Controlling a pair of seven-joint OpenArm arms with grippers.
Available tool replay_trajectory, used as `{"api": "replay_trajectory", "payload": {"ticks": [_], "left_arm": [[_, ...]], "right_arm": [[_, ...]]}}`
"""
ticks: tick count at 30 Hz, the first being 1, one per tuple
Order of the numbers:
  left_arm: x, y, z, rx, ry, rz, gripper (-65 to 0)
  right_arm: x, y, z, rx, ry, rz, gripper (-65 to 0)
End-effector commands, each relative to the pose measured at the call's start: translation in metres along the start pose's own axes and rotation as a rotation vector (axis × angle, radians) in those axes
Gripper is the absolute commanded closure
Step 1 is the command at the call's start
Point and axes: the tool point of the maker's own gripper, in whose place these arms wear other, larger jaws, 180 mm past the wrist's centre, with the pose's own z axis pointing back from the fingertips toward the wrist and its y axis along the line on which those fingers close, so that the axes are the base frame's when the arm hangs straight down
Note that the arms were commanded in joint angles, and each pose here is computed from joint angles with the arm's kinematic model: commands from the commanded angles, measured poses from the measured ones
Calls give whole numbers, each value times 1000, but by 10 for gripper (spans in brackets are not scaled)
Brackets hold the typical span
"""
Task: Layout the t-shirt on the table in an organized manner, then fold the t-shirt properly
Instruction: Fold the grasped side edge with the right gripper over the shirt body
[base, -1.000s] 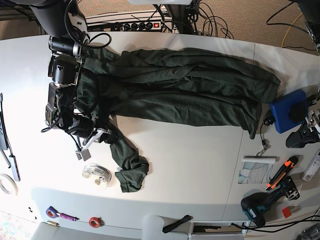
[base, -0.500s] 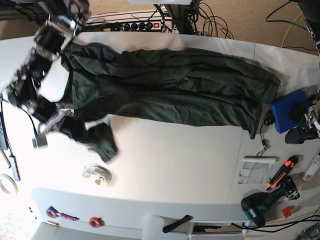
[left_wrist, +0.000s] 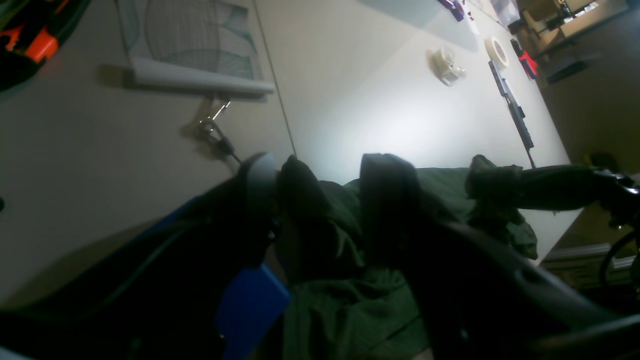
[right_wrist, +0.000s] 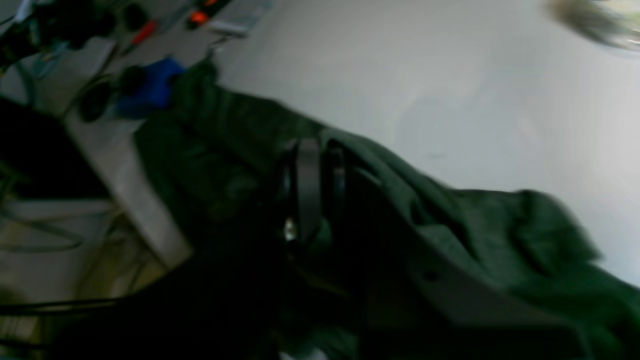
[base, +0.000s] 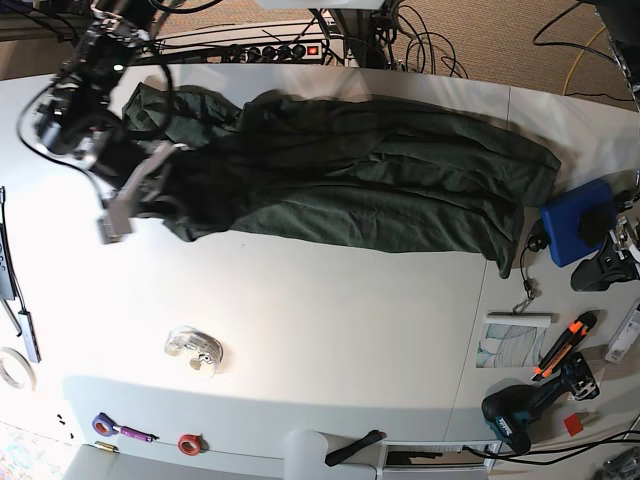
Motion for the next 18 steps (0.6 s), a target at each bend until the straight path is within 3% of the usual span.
{"api": "replay_trajectory", "payload": {"ticks": [1, 6, 13, 16, 18], "left_arm": [[25, -5, 9, -6, -58, -41, -288], [25, -5, 9, -6, -58, -41, -288], [25, -5, 9, -6, -58, -41, -288], [25, -5, 9, -6, -58, -41, -288], [25, -5, 9, -6, -58, -41, -288]], "right_arm": [[12, 13, -6, 48, -43, 23, 0], [-18, 51, -46, 151, 110, 82, 0], [-54, 81, -76, 188, 284, 215, -5], [-59, 94, -83, 221, 301, 246, -221], [-53, 100, -89, 230, 254, 260, -241]]}}
